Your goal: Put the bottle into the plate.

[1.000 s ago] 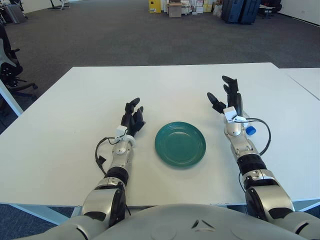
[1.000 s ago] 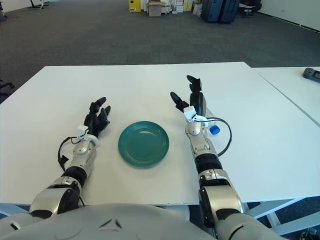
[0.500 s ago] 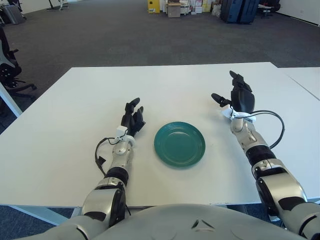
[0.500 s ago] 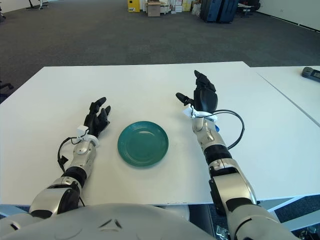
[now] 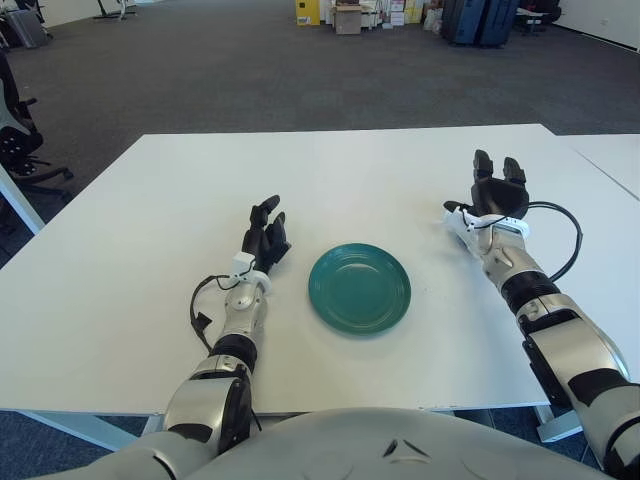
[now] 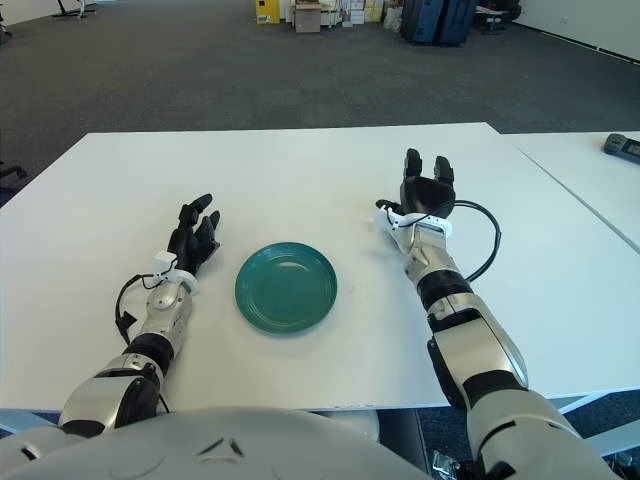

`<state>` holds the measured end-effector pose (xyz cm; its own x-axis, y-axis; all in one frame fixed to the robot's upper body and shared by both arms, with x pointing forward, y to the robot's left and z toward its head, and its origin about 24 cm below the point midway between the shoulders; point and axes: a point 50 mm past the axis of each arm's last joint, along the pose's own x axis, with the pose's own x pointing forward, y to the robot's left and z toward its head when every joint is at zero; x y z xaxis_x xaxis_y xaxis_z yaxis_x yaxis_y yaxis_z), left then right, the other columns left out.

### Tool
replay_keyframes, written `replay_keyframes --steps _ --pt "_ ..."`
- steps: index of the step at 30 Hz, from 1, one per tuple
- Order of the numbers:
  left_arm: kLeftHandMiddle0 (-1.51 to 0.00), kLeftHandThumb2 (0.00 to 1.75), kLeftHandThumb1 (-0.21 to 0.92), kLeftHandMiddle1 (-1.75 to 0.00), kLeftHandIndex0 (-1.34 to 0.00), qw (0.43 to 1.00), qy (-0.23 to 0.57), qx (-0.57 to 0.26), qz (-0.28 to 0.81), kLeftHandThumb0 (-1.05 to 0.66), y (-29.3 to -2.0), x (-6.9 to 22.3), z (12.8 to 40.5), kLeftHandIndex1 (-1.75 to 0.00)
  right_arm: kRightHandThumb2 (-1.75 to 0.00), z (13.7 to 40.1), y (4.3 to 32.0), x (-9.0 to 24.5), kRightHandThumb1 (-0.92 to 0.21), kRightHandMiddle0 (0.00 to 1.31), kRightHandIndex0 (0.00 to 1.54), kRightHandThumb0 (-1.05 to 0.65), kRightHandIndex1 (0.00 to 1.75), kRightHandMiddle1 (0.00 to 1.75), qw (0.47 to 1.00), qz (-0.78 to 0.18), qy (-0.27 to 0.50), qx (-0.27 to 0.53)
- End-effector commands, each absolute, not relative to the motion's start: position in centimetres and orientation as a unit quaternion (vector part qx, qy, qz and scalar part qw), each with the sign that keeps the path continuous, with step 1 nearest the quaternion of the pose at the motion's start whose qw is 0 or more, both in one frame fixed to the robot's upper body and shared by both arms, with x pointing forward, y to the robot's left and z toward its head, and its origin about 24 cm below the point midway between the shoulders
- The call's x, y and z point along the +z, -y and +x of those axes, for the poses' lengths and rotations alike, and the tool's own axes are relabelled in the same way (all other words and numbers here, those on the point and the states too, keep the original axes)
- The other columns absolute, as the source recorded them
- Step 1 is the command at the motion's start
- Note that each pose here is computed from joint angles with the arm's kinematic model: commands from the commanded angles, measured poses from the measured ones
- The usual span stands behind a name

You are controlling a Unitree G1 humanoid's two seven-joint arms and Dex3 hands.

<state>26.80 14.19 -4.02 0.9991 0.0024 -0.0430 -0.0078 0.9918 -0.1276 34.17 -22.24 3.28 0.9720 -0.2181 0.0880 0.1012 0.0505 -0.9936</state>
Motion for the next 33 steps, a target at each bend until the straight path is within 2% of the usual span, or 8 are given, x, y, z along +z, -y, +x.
replay_keyframes --steps 1,18,33 --pt "-0.38 0.89 0.92 0.0 0.0 0.994 -0.082 0.003 -0.074 -0.78 -13.8 -6.4 24.7 -0.84 -0.49 35.1 22.4 4.5 -0.92 0.0 0.0 -1.05 0.0 0.0 0.702 -0.702 -0.042 -0.112" --pt "-0.39 0.92 0.92 0.0 0.0 0.994 -0.08 -0.004 -0.071 -0.77 -13.8 -6.3 24.6 -0.84 -0.51 35.0 23.6 3.0 -0.92 0.0 0.0 -1.05 0.0 0.0 0.681 -0.718 -0.129 -0.068" --pt "-0.39 0.93 0.92 0.0 0.0 0.994 -0.078 -0.007 -0.07 -0.79 -14.0 -6.1 24.6 -0.87 -0.51 33.9 23.1 0.5 -0.92 0.0 0.0 -1.05 0.0 0.0 0.7 -0.688 -0.189 -0.033"
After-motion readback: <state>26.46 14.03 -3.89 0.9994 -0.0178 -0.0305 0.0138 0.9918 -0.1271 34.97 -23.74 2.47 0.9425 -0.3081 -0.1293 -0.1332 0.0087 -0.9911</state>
